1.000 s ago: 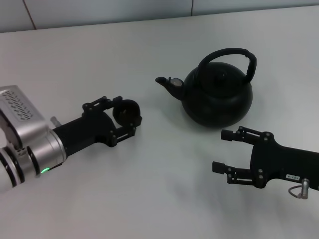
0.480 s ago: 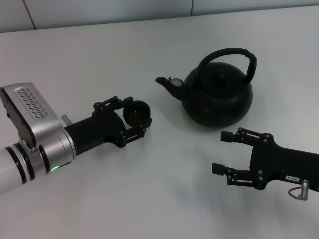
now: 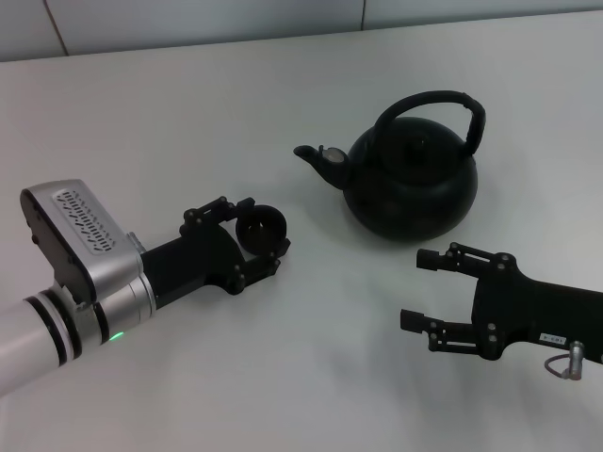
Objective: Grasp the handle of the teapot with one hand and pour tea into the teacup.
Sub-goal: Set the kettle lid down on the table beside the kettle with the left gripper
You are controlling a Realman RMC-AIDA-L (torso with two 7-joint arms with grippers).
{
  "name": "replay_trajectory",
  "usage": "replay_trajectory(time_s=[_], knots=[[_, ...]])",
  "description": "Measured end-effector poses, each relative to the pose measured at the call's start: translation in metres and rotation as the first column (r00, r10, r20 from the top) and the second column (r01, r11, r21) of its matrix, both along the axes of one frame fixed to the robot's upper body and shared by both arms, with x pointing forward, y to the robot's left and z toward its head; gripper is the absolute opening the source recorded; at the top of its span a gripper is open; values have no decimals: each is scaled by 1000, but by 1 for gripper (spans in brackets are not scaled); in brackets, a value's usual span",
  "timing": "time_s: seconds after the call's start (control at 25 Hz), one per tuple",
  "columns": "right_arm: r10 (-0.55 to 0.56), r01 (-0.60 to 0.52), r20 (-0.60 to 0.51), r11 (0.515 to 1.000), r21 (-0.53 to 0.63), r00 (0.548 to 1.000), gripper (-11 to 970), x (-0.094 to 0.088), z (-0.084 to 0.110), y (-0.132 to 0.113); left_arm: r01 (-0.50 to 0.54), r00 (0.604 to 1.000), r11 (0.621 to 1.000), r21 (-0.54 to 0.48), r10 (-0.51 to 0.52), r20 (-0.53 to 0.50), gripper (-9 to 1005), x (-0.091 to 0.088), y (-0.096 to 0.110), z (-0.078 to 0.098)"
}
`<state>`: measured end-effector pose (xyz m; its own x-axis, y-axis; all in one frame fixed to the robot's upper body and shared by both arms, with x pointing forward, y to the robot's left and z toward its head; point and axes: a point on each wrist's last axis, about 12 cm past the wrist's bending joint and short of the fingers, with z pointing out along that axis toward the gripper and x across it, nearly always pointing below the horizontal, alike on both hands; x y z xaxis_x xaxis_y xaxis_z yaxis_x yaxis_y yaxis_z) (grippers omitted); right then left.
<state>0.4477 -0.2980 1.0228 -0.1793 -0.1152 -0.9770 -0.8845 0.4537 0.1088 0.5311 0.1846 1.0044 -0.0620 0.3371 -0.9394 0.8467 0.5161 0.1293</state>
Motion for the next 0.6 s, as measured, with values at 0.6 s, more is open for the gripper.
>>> replay_trajectory(time_s=[0.6], knots=[[3,-3,0,1000,-3,1000,808,-1,0,0,-15,1000,1000,-11,15,-7,750,-2,-1,-1]])
